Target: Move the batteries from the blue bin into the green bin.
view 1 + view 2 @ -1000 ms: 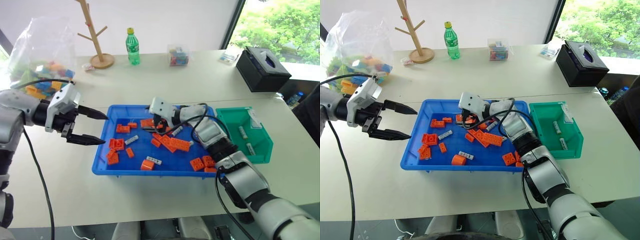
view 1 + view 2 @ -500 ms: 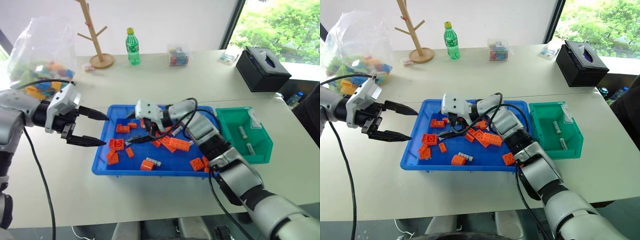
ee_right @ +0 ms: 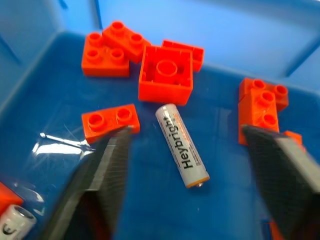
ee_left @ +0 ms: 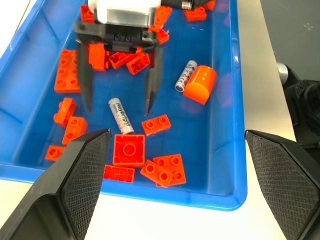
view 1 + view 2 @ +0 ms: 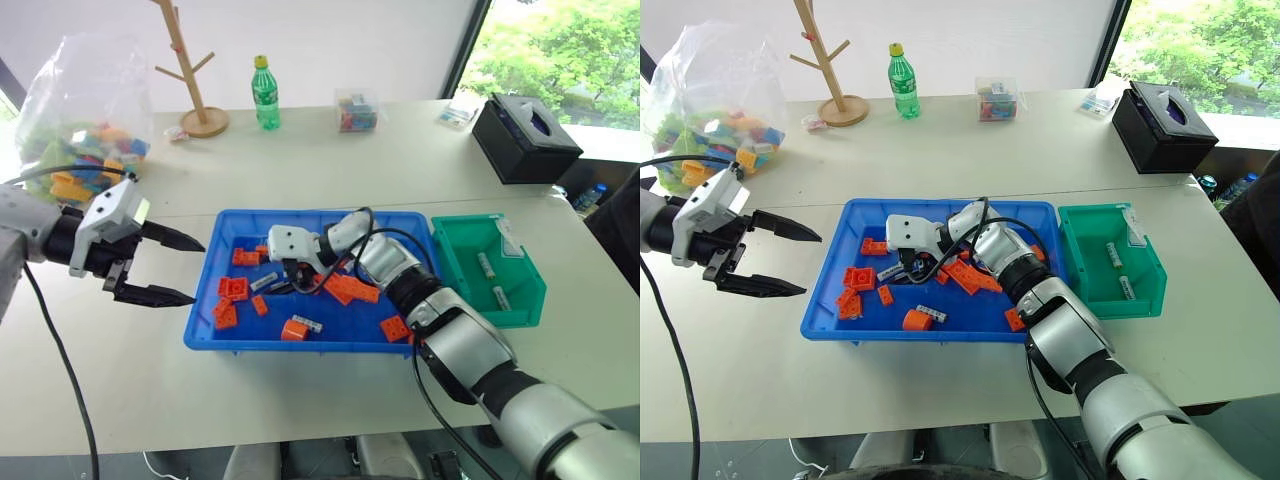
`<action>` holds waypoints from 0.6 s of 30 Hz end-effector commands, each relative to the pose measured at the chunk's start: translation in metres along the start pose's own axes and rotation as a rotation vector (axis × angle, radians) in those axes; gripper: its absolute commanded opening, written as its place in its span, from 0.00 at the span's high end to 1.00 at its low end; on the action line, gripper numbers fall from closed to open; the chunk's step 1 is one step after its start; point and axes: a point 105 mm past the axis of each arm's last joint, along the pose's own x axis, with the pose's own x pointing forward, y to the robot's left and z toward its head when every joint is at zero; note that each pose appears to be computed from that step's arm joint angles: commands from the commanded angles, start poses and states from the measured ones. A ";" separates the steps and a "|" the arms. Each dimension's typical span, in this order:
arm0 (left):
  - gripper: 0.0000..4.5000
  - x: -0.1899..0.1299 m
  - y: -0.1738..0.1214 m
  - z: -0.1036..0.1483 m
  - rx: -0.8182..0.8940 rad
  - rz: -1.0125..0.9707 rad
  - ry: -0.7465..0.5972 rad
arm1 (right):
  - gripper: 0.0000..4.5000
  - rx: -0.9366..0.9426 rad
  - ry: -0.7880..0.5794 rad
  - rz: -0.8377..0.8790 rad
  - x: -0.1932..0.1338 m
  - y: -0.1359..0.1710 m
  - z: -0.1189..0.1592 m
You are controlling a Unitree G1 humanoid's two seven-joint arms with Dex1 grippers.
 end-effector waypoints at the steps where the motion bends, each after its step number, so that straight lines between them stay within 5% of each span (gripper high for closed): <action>1: 0.00 -0.007 0.000 0.010 0.049 0.027 -0.010 | 0.68 -0.060 0.000 0.000 0.003 -0.002 0.005; 3: 0.00 -0.007 0.001 0.013 0.048 0.033 -0.025 | 0.92 -0.056 0.005 -0.004 0.003 -0.002 0.001; 5: 0.00 -0.007 0.002 0.015 0.048 0.034 -0.032 | 0.99 -0.062 0.004 0.002 0.002 0.000 0.000; 14: 0.00 -0.003 0.005 0.019 0.050 0.030 -0.044 | 0.99 -0.051 -0.015 0.002 0.000 0.001 0.003; 18: 0.00 -0.002 0.008 0.021 0.052 0.028 -0.054 | 0.71 -0.041 -0.007 -0.020 -0.003 -0.002 0.003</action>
